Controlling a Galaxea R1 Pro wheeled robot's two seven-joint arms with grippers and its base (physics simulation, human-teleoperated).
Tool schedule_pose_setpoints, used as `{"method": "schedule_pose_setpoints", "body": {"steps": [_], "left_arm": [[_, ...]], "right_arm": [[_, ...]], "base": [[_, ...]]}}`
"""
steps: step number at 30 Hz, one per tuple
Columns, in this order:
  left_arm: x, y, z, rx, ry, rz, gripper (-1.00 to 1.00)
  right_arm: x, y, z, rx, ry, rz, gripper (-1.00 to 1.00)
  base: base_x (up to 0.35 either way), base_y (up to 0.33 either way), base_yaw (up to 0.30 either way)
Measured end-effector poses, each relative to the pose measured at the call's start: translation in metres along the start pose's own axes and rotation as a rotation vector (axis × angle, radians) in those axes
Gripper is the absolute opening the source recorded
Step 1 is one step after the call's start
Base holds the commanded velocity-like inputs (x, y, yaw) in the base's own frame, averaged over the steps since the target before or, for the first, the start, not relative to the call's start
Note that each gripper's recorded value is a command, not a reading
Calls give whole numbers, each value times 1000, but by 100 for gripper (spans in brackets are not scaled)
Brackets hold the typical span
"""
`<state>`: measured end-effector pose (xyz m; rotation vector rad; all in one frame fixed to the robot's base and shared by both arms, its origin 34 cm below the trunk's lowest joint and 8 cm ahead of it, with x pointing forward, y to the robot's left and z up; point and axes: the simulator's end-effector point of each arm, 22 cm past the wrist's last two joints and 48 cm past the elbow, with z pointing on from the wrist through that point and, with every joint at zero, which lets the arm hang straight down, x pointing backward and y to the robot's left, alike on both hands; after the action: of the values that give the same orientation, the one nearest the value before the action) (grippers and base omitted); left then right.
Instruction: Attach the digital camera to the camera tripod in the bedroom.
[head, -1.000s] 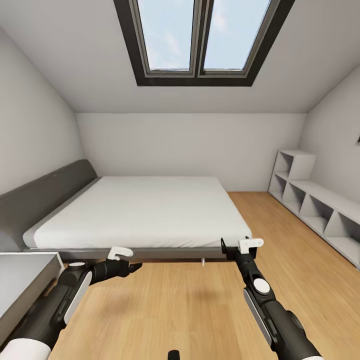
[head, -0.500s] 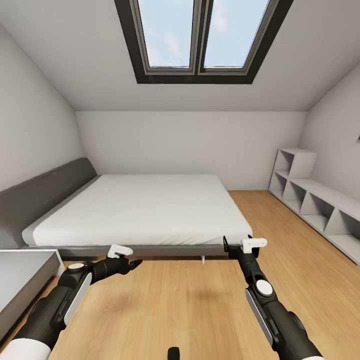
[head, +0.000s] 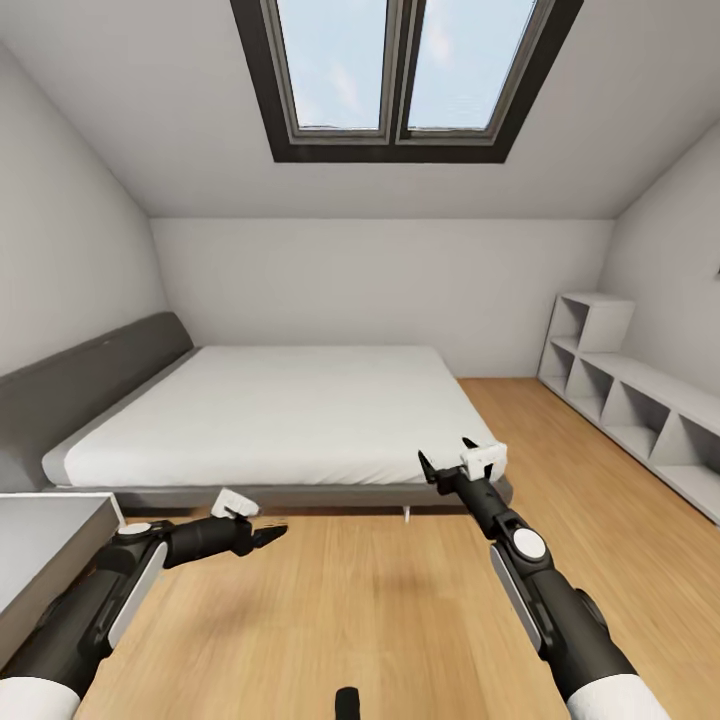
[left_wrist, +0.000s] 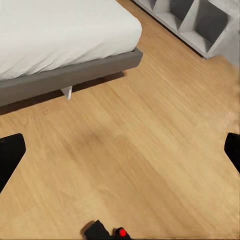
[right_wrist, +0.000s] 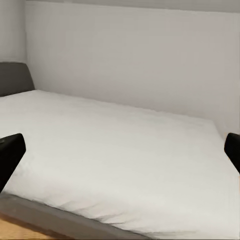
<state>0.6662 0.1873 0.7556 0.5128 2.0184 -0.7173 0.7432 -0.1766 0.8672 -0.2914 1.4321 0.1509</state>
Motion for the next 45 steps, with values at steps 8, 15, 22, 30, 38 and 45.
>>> {"method": "schedule_pose_setpoints", "body": {"steps": [8, 15, 22, 30, 38, 45], "left_arm": [[15, -7, 1, 59, 5, 8, 100], [31, -8, 5, 77, 12, 12, 100], [50, -13, 8, 113, 33, 24, 100], [67, -17, 7, 159, 40, 38, 100], [89, -23, 9, 205, 59, 66, 100], [122, -31, 20, 230, 121, 158, 100]], "right_arm": [[11, 26, -3, -111, -7, -5, 100], [26, 34, -7, -139, -5, -5, 100], [39, 22, -12, -111, -8, 5, 100], [54, 15, -18, -91, -12, 13, 100], [70, 16, -23, -87, -13, 14, 100], [84, 17, -28, -85, -15, 13, 100]], "base": [[0, 0, 0], [0, 0, 0], [0, 0, 0], [0, 0, 0], [0, 0, 0], [0, 0, 0]]}}
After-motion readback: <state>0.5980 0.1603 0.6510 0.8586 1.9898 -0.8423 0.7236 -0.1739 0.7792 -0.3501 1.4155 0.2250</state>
